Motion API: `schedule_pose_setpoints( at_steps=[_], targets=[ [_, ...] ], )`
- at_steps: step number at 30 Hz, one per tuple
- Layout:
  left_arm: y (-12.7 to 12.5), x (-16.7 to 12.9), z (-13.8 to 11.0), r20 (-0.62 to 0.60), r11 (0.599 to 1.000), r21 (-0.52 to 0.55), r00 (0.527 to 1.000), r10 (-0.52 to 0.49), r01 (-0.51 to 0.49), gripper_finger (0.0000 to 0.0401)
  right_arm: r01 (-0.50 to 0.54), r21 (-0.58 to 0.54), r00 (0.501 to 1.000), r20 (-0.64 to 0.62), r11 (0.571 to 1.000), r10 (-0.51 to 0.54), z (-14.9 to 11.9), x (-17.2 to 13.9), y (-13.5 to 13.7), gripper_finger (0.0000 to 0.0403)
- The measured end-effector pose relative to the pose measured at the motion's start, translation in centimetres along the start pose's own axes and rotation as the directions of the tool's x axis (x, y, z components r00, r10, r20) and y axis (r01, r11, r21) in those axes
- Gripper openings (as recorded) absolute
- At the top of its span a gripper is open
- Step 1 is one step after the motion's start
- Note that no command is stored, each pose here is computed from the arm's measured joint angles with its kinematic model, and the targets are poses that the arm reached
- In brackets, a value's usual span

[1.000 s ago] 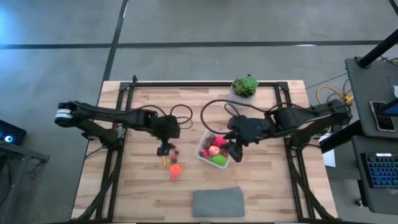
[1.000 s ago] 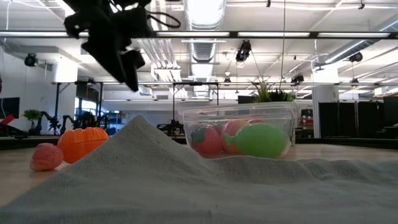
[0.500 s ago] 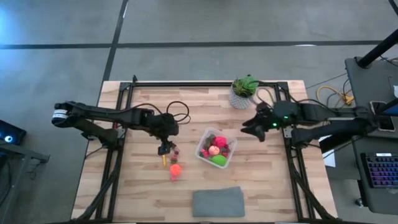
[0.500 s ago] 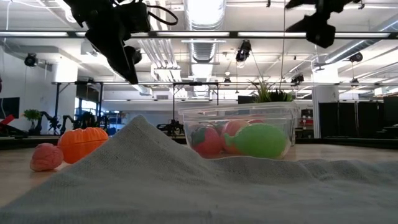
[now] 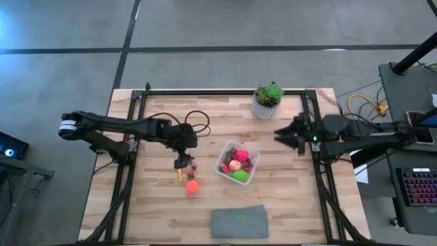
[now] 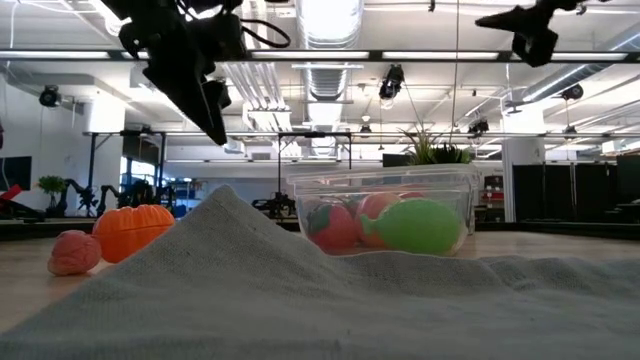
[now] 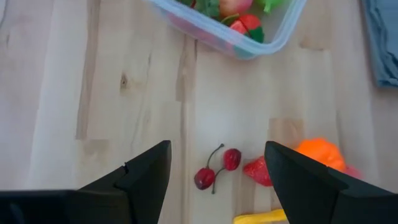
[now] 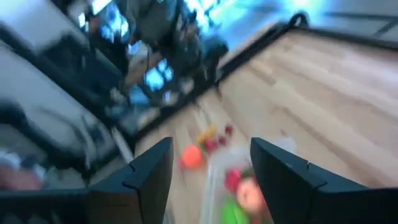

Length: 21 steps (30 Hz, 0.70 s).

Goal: Pick and placing Produce into tupperware
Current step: Put the red cherry into the transparent container

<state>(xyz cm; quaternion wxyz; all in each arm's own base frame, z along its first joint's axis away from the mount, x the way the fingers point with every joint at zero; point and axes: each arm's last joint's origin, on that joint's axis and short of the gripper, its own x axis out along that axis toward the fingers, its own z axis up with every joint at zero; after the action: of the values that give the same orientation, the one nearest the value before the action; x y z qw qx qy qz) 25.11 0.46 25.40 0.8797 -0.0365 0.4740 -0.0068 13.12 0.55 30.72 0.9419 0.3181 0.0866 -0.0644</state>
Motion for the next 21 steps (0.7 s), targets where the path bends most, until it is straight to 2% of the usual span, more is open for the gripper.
schedule_pose_setpoints(
  at_steps=[1,2,3,5,6,7,10,12,16,21],
  targets=[
    [0.2,0.1,0.0,-0.007,1.000,-0.005,1.000,0.003,-0.003,0.0244,0.008,-0.013,1.000,-0.025,1.000,-0.008,-0.4,0.1,-0.2,0.0207],
    [0.3,0.2,0.0,-0.011,1.000,-0.009,1.000,0.006,-0.006,0.0244,0.043,0.020,0.998,-0.043,0.999,-0.042,-0.8,0.2,-0.6,0.0207],
    [0.4,0.3,0.0,-0.014,1.000,-0.013,1.000,0.009,-0.009,0.0244,0.102,0.084,0.994,-0.058,0.991,-0.098,-1.2,0.1,-1.1,0.0207],
    [0.5,0.3,0.0,-0.013,1.000,-0.017,1.000,0.014,-0.014,0.0244,0.228,0.240,0.972,-0.107,0.944,-0.208,-2.2,0.0,-2.2,0.0208],
    [0.5,0.3,0.0,-0.012,1.000,-0.018,1.000,0.014,-0.014,0.0244,0.252,0.251,0.965,-0.132,0.935,-0.225,-2.7,0.1,-2.5,0.0208],
    [0.6,0.2,0.0,-0.011,1.000,-0.019,1.000,0.014,-0.015,0.0244,0.229,0.219,0.970,-0.137,0.948,-0.202,-3.0,0.3,-2.5,0.0208],
    [0.6,0.2,0.0,-0.011,1.000,-0.021,1.000,0.014,-0.014,0.0244,0.018,0.085,0.995,-0.102,0.996,-0.009,-3.5,1.1,-2.0,0.0207],
    [0.6,0.2,0.0,-0.010,1.000,-0.021,1.000,0.014,-0.014,0.0244,-0.095,0.036,0.994,-0.058,0.995,0.097,-4.0,1.3,-2.1,0.0206],
    [0.6,0.2,0.1,-0.006,1.000,-0.026,1.000,0.014,-0.014,0.0244,-0.216,0.010,0.976,0.033,0.976,0.215,-5.8,1.2,-3.3,0.0206],
    [0.6,0.2,0.0,-0.006,0.999,-0.027,1.000,0.022,-0.022,0.0244,-0.286,0.008,0.956,0.062,0.958,0.285,-7.7,0.9,-4.7,0.0205]
  ],
)
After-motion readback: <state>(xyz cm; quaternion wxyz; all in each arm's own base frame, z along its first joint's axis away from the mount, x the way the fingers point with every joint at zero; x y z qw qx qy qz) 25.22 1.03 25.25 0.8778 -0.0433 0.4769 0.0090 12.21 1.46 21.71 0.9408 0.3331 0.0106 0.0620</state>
